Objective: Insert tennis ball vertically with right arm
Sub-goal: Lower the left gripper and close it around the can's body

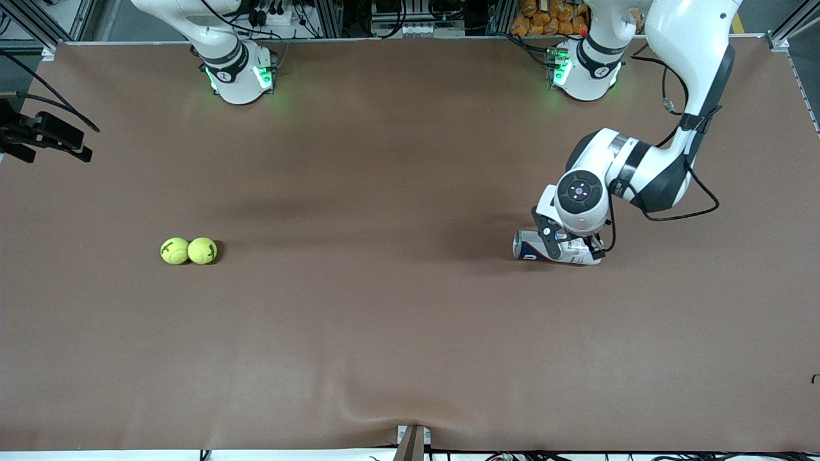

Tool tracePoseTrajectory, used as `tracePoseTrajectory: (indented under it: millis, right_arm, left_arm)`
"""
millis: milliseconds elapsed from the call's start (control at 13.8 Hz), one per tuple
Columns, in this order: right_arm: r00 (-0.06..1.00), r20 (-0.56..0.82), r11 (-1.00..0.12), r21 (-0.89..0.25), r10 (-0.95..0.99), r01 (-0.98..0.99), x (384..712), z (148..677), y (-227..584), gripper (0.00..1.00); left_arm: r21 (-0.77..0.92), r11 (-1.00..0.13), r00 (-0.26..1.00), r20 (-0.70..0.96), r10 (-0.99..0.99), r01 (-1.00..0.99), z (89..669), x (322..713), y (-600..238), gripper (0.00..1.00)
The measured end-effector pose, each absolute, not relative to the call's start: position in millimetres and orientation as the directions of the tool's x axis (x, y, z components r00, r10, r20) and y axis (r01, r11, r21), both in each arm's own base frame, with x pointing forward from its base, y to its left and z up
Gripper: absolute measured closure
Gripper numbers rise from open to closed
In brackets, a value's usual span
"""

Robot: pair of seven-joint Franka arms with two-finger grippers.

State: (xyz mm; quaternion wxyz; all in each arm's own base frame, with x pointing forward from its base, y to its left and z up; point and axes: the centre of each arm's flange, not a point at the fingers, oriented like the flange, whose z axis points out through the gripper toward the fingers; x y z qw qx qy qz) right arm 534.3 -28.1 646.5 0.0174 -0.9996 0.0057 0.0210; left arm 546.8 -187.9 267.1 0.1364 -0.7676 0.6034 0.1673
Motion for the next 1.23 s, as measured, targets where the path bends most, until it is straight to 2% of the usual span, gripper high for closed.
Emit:
tracePoseTrajectory:
  millis: [435, 1233]
  right_arm:
    - [0.999, -0.042, -0.999, -0.035, -0.010, -0.012, 534, 646, -28, 0.00]
    - [0.999, -0.043, -0.999, -0.035, -0.011, -0.012, 534, 646, -28, 0.00]
  left_arm:
    - [0.005, -0.057, 0.050, -0.422, -0.905, -0.998, 238, 545, -193, 0.00]
    - [0.021, 0.052, -0.056, -0.462, -0.885, -0.998, 204, 542, -196, 0.00]
